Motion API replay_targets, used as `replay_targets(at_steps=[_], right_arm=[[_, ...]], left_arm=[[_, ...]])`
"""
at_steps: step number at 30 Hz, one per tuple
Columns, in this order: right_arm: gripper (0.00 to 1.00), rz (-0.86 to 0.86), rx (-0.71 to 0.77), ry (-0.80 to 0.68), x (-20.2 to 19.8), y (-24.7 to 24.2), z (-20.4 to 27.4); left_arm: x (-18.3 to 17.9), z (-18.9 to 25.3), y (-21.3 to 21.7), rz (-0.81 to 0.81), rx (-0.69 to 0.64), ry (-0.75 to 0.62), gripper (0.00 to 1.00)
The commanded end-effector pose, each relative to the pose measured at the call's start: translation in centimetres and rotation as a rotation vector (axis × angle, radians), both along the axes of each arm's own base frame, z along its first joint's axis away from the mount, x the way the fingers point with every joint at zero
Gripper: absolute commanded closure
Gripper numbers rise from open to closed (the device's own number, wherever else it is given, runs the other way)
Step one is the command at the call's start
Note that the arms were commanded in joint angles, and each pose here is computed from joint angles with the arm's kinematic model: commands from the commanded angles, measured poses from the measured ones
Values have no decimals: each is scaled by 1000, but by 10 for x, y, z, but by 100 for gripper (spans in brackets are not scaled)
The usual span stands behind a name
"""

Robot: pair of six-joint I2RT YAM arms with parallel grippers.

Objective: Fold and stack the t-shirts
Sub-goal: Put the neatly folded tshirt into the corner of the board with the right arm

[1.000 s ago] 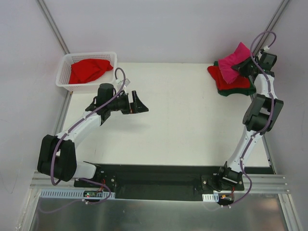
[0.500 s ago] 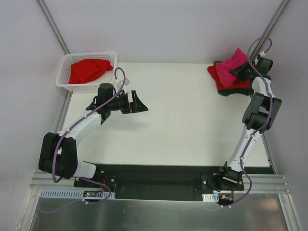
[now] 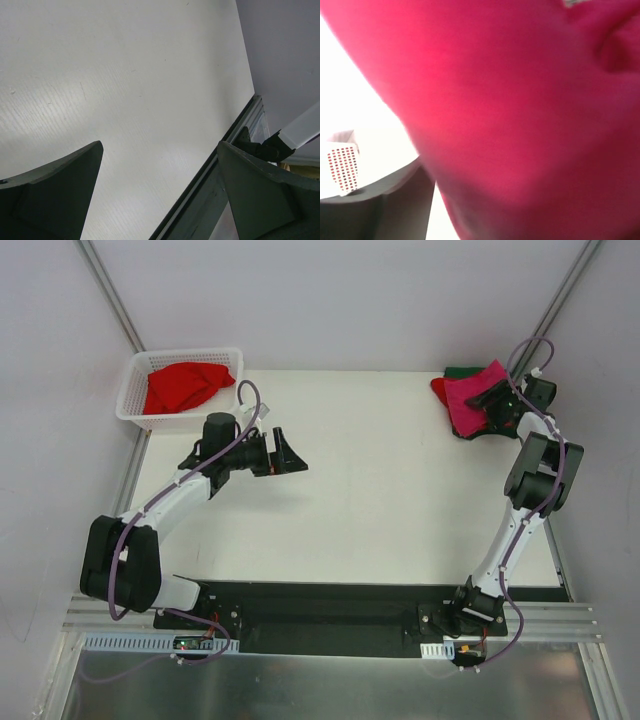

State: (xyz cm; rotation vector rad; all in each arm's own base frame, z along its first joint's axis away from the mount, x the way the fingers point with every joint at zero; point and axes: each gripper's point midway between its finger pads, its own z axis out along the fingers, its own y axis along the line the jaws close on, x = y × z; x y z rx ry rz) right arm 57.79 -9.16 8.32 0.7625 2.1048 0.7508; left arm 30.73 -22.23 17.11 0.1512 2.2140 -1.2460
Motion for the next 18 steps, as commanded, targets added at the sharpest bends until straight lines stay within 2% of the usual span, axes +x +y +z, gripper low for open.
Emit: replay_targets(at_steps=[1, 2, 4, 15, 18], right_arm=[[31, 2, -38, -82, 1, -4, 39], [27, 0, -44, -92, 2, -4, 45], [26, -4, -47, -100, 1, -5, 51], [24, -17, -118, -226, -34, 3, 137], [23, -17, -136, -211, -47, 6, 139]], left_arm=[[-2, 20, 2, -4, -34, -64, 1], [-2, 20, 3, -2, -35, -65, 1], [-4, 20, 4, 0, -35, -65, 1], [-8, 30, 5, -2, -49, -87, 1], [-9, 33, 5, -5, -52, -98, 1]])
